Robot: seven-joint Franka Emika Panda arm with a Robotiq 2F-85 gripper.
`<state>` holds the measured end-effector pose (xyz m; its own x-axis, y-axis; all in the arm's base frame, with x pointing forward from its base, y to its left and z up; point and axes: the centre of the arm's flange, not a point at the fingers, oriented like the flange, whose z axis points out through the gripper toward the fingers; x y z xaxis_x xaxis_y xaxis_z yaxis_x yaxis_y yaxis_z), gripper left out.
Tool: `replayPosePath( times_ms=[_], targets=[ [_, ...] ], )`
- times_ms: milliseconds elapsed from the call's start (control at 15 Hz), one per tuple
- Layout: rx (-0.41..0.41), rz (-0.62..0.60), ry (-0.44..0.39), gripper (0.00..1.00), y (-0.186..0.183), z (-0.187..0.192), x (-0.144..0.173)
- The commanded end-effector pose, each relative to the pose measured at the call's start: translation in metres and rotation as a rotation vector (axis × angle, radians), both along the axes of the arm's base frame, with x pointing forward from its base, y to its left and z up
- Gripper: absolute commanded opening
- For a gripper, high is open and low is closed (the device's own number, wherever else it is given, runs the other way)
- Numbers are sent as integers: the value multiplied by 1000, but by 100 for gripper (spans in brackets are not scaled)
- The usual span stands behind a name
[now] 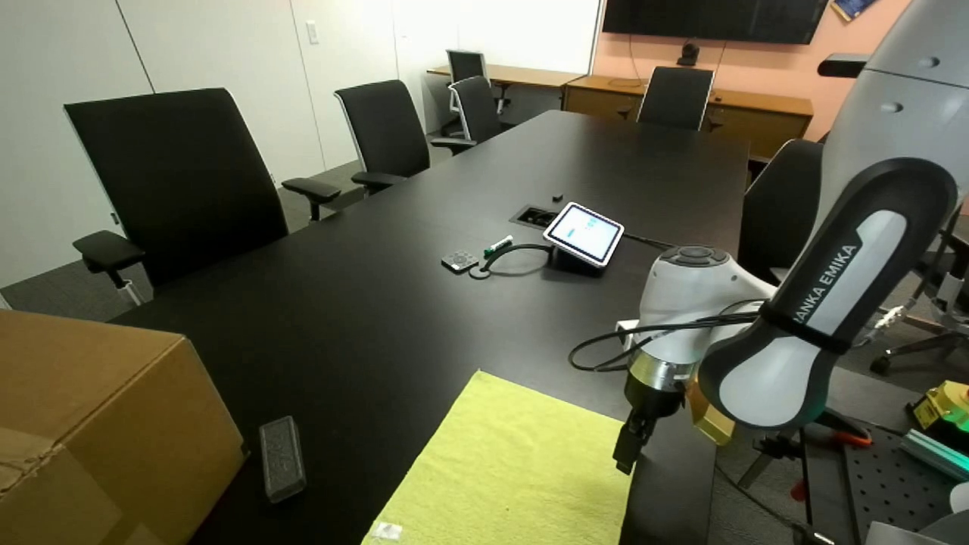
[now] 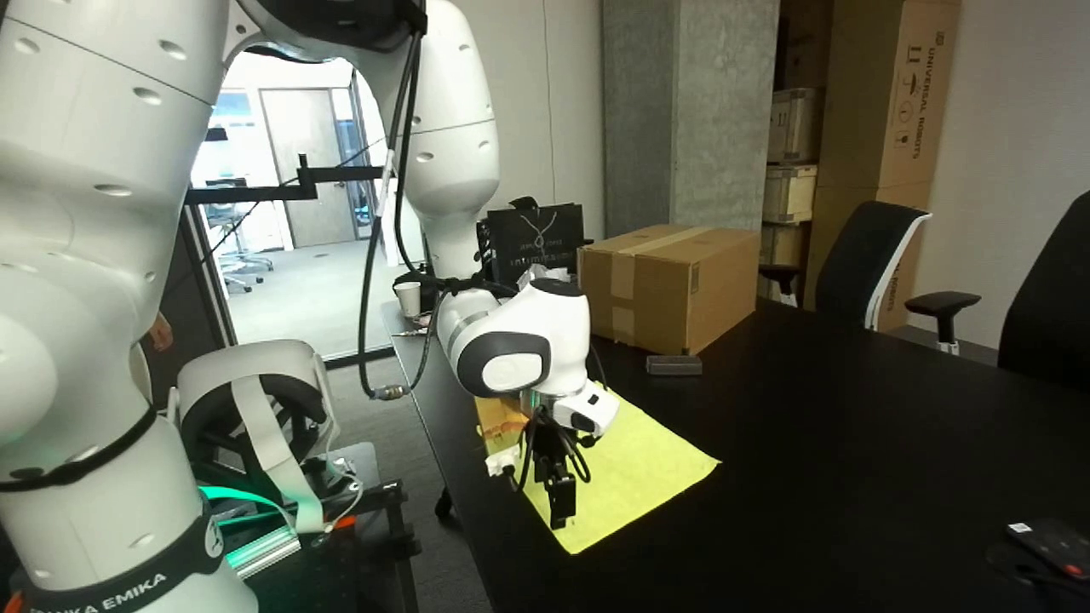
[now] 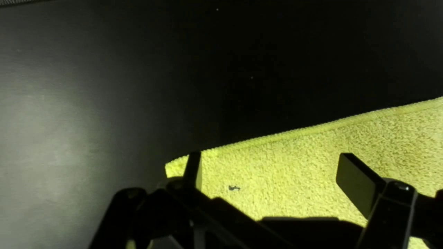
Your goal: Fold the yellow towel in half
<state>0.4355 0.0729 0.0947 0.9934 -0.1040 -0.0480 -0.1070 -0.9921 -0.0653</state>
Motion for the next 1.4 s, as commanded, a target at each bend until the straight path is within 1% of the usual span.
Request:
replayPosePath(
  times_ms=[0,400,533,733,933,1133,1200,1267,1333],
  targets=[
    [-16,-23,-26,100,-10,-10,4],
    [10,-12,-32,100,-27,-22,15],
    [3,-5,-33,100,-33,-27,21],
    [-6,-15,-26,100,-40,-35,21],
    [-9,-22,-23,100,-39,-42,18],
    [-10,-15,-22,100,-36,-39,17],
    [-10,-14,-23,86,-36,-38,17],
    [-9,-12,-24,74,-36,-33,17],
    [-10,-12,-26,66,-36,-29,17]
  ],
)
